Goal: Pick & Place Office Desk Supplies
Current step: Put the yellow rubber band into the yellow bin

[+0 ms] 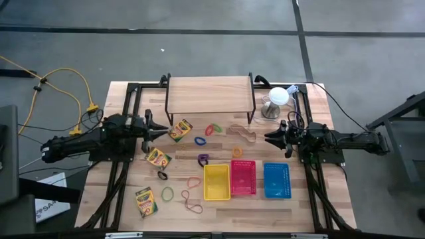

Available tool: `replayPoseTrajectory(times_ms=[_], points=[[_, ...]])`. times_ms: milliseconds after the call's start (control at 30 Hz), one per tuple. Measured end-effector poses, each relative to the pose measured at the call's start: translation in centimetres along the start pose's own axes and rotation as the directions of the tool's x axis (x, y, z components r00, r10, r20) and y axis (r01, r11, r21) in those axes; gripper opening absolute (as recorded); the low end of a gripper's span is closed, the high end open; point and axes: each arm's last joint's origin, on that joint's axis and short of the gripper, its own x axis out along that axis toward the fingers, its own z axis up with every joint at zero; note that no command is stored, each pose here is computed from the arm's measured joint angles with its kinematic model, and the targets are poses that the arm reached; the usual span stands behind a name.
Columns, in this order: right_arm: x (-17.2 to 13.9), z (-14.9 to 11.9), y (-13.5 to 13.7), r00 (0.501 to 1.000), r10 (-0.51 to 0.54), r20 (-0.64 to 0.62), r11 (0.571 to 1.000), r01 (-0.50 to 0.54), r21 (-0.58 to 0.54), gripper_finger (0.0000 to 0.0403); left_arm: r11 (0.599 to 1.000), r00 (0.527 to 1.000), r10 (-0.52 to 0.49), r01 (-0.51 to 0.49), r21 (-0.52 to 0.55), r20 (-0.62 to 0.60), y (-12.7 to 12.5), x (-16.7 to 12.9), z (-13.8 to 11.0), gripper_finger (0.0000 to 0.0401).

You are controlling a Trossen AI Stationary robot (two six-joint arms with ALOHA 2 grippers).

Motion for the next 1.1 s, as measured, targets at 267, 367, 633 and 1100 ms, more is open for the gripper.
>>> replayPoseTrajectory(times_ms=[267,367,633,1100], points=[[0.0,0.0,0.0,1.0,0.0,0.0,1.0,0.0,0.0,0.0107,0.997,0.998,0.059,-0.059,0.042,0.006,0.1,0.6,2.9,0.0066],[0.0,0.0,0.0,1.0,0.0,0.0,1.0,0.0,0.0,0.0107,0.996,0.997,0.07,-0.068,0.062,-0.03,0.2,1.5,3.9,0.0066],[0.0,0.0,0.0,1.0,0.0,0.0,1.0,0.0,0.0,0.0107,0.996,0.984,0.068,-0.058,0.063,-0.167,0.6,5.6,5.9,0.0066],[0.0,0.0,0.0,1.0,0.0,0.0,1.0,0.0,0.0,0.0107,0.996,0.968,-0.01,0.032,0.084,-0.25,0.4,10.1,5.8,0.0066]])
